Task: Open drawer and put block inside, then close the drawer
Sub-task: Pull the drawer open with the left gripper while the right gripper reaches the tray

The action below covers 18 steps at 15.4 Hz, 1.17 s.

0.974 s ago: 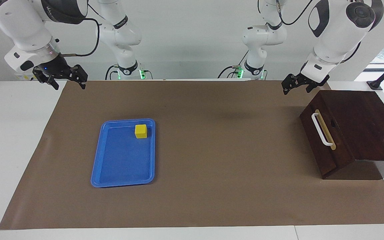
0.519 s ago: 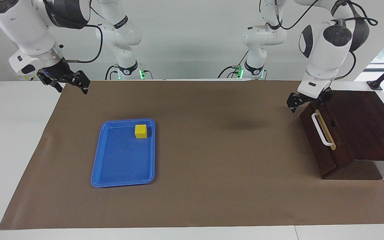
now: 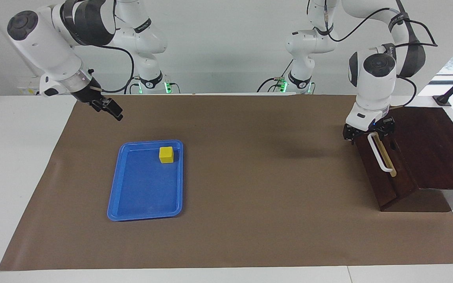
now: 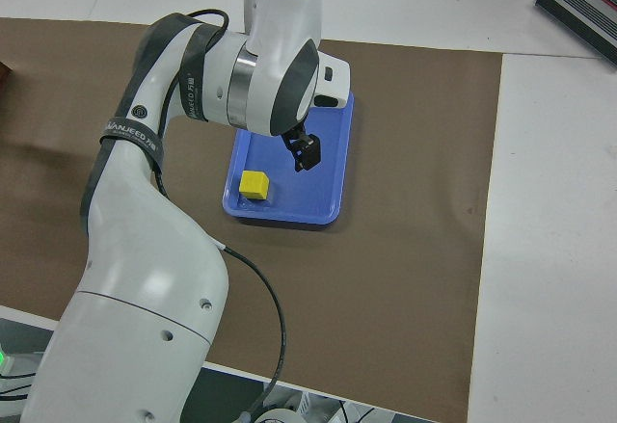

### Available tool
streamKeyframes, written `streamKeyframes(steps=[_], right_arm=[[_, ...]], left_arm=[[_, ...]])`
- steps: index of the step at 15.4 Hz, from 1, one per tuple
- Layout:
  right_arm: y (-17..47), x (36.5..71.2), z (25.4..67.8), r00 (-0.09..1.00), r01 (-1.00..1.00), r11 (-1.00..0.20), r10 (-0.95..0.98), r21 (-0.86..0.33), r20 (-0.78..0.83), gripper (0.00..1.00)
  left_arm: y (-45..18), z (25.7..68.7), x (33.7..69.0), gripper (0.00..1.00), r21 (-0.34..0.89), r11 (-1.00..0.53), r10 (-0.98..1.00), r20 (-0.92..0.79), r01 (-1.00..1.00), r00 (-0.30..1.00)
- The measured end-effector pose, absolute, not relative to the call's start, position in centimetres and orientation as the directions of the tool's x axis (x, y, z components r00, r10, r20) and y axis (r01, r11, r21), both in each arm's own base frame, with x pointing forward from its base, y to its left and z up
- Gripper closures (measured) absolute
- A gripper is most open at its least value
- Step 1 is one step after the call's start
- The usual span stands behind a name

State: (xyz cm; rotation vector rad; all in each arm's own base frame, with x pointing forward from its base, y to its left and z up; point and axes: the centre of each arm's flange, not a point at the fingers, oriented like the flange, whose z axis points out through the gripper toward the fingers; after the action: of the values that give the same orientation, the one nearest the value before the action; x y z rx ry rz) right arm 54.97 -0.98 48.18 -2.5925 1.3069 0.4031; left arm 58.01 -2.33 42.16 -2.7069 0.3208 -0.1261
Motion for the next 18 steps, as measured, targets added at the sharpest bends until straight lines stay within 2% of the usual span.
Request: streamKeyframes(steps=[3,9,14,18], right_arm=[[0.8,56.0,43.1,0.379,-0.915,-0.402,-0.831,-0.031,-0.406,0.0],[2.7,55.3,35.8,0.184,-0.974,-0.225,-0.826,0.013,-0.533,0.0],[2.2,56.1,30.2,0.098,-0.979,-0.183,-0.81,0.09,-0.578,0.0],[2.5,56.3,28.7,0.068,-0.979,-0.168,-0.796,0.112,-0.601,0.0]], left_arm=[[-0.3,40.4,58.3,0.0,-0.401,-0.891,-0.256,0.059,-0.212,0.965],[-1.0,37.9,58.7,0.0,-0.382,-0.894,-0.279,0.064,-0.235,0.958],[-8.1,38.0,58.2,0.0,-0.336,-0.931,-0.196,0.139,-0.14,0.971],[-12.1,38.1,57.5,0.0,-0.284,-0.953,-0.152,0.156,-0.103,0.976]])
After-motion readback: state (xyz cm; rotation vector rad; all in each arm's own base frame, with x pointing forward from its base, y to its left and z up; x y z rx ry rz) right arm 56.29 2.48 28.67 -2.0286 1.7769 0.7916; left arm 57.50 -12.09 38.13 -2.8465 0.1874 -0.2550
